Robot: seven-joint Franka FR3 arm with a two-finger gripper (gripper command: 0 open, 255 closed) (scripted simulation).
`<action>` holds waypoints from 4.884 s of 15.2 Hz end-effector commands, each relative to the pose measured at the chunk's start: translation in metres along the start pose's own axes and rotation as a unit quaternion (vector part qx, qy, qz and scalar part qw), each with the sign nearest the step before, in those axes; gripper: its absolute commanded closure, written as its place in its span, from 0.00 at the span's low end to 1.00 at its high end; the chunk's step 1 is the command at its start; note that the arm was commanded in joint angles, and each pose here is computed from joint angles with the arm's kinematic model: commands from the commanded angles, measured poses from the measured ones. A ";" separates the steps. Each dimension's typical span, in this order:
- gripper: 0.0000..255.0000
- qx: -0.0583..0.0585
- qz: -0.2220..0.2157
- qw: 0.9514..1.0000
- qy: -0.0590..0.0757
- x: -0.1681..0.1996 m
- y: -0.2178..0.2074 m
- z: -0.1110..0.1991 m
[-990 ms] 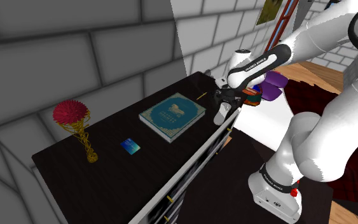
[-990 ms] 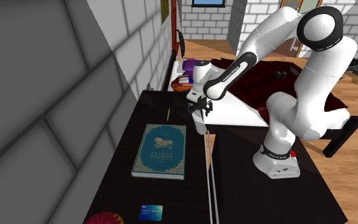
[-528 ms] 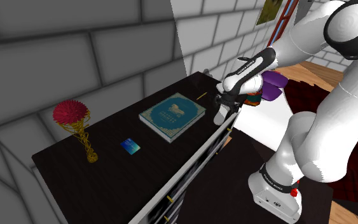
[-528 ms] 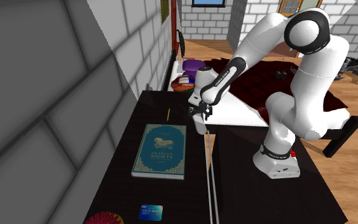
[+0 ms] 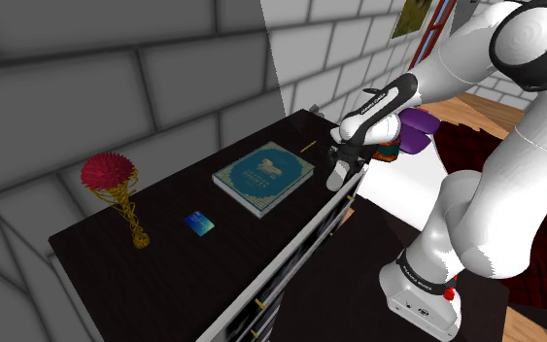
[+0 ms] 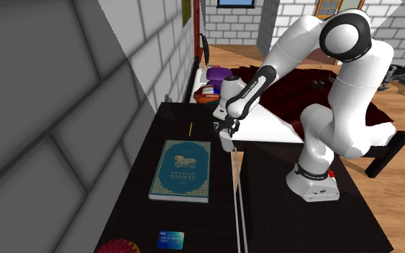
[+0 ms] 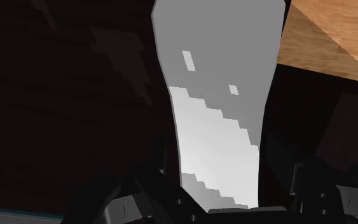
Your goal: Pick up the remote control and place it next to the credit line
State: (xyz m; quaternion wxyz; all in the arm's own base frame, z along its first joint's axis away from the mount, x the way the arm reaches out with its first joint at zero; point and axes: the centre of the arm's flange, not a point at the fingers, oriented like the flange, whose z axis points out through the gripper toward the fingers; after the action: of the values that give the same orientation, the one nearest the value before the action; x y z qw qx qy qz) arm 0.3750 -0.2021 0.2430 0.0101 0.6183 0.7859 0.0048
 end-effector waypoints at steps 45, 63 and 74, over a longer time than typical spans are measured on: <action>1.00 0.000 0.000 1.000 0.000 0.236 0.083 -0.089; 1.00 0.000 0.000 1.000 0.000 0.461 0.161 -0.091; 1.00 0.000 0.000 1.000 0.000 0.554 0.192 -0.071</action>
State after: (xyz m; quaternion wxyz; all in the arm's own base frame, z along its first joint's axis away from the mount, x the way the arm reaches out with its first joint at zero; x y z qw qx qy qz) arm 0.4287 0.3798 0.3171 0.0098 0.6183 0.7859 0.0044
